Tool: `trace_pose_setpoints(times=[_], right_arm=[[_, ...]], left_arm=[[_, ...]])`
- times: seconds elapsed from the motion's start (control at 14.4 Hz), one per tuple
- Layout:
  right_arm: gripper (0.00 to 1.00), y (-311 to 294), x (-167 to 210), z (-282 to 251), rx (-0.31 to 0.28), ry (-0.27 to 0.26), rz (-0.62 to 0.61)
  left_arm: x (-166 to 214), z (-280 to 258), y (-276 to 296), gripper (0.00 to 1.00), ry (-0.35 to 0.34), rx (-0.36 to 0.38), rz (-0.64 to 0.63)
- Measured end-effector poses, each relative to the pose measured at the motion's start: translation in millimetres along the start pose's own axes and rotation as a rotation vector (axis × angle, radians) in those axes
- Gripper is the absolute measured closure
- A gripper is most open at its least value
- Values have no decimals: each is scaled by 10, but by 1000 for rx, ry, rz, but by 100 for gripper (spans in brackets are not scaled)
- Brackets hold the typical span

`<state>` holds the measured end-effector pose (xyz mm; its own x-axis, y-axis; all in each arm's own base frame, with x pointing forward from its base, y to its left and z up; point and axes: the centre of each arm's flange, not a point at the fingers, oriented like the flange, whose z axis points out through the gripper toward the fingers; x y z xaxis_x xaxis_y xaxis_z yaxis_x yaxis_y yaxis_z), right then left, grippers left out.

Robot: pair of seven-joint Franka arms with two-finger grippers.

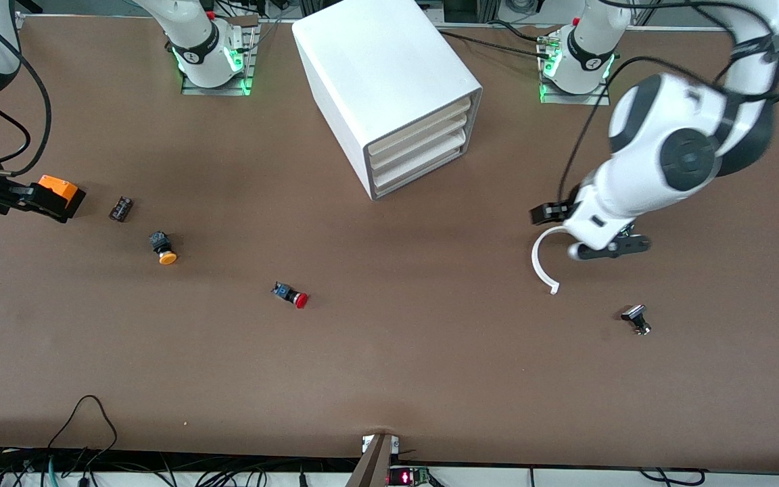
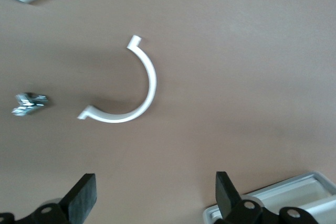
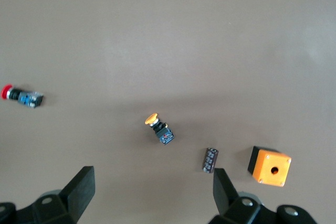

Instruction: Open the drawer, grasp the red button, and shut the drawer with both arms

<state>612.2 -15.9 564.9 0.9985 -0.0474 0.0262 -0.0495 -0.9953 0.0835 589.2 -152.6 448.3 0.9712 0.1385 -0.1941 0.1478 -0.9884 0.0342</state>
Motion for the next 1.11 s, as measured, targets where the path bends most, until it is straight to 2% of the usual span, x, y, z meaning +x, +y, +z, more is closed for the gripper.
trace_pose_setpoints(times=[0.21,0.49,0.76,0.97,1.11], right_arm=[[0,2,0,1,16,0,-109],[0,105,-5,4,47,-3,-87],[0,117,-25,14,50,-19,-68],[0,117,-34,20,50,-27,-66],[0,116,-39,25,50,-32,-64]], left_arm=[[18,-531,-482,0,17,5,91],[-89,-1024,-941,0,84,7,185],[-243,-1269,-1170,0,102,12,167],[-221,-1286,-1228,0,115,10,135],[-164,-1311,-1309,0,149,3,100]])
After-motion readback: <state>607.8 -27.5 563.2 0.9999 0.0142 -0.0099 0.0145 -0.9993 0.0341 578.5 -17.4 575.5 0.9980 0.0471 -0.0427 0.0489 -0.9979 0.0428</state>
